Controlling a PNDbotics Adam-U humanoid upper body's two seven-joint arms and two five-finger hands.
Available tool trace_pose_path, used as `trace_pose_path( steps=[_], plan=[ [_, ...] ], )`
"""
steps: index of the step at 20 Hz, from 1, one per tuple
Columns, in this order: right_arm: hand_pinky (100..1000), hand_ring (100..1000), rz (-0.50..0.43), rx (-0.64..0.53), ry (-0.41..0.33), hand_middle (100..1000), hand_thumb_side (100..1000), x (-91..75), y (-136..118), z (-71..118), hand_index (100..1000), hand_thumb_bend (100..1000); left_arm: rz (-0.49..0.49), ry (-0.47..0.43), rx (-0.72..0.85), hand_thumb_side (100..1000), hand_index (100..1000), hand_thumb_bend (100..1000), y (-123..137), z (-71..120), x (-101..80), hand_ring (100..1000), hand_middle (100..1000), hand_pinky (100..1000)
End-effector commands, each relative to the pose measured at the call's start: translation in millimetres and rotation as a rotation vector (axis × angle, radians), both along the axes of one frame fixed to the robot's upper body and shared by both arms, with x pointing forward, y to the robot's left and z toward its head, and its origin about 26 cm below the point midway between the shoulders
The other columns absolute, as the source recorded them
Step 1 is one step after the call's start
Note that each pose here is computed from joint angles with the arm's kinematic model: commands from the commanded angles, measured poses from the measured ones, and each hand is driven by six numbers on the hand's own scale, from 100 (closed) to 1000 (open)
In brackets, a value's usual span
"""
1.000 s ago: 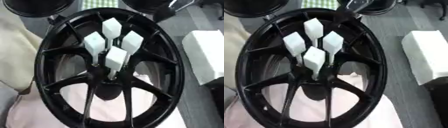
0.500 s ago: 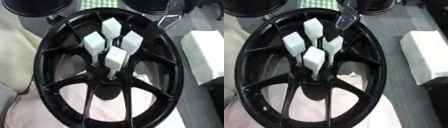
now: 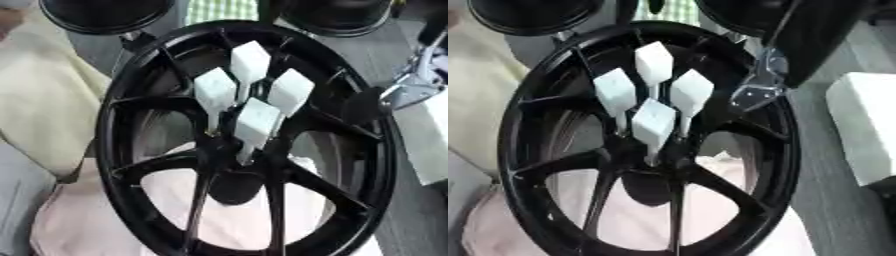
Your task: Pull the pin out of the wheel hub.
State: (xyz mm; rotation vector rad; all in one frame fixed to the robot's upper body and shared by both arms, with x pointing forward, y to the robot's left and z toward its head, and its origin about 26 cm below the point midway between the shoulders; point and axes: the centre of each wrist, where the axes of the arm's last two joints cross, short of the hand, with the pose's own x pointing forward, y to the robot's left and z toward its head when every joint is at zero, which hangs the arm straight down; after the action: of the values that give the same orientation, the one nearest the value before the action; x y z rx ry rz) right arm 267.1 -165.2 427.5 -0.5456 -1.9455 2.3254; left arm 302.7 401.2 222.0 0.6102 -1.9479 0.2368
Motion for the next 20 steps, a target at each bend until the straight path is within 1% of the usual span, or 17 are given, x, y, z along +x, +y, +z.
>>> trace_pose_path(
  steps=[1, 13, 14, 17, 20],
  plan=[
    [790, 749, -0.037, 0.036, -0.067, 772, 248, -10.8, -4, 5.5, 821, 562, 0.005, -0.021, 0.028, 634, 796, 1000, 2, 9.6, -3.1, 725, 761, 723],
    [766, 706, -0.096, 0.055, -0.042, 747, 226, -4.7, -11, -8.1, 797, 540, 0.012, -0.014, 0.024, 636, 795, 1000, 2, 6.0, -4.8, 725, 761, 725],
    [762, 679, -0.1, 0.055, -0.037, 738, 216, -3.7, -12, -9.7, 787, 532, 0.014, -0.013, 0.022, 636, 795, 1000, 3, 5.5, -5.0, 726, 762, 726],
    [766, 677, -0.107, 0.057, -0.035, 720, 197, -1.8, -14, -12.8, 772, 523, 0.016, -0.012, 0.02, 636, 795, 1000, 3, 4.5, -5.3, 726, 762, 726],
    [785, 695, -0.113, 0.057, -0.049, 696, 173, -1.0, -14, -14.4, 766, 514, 0.015, -0.011, 0.019, 636, 794, 1000, 2, 3.9, -5.5, 726, 762, 727]
  ],
)
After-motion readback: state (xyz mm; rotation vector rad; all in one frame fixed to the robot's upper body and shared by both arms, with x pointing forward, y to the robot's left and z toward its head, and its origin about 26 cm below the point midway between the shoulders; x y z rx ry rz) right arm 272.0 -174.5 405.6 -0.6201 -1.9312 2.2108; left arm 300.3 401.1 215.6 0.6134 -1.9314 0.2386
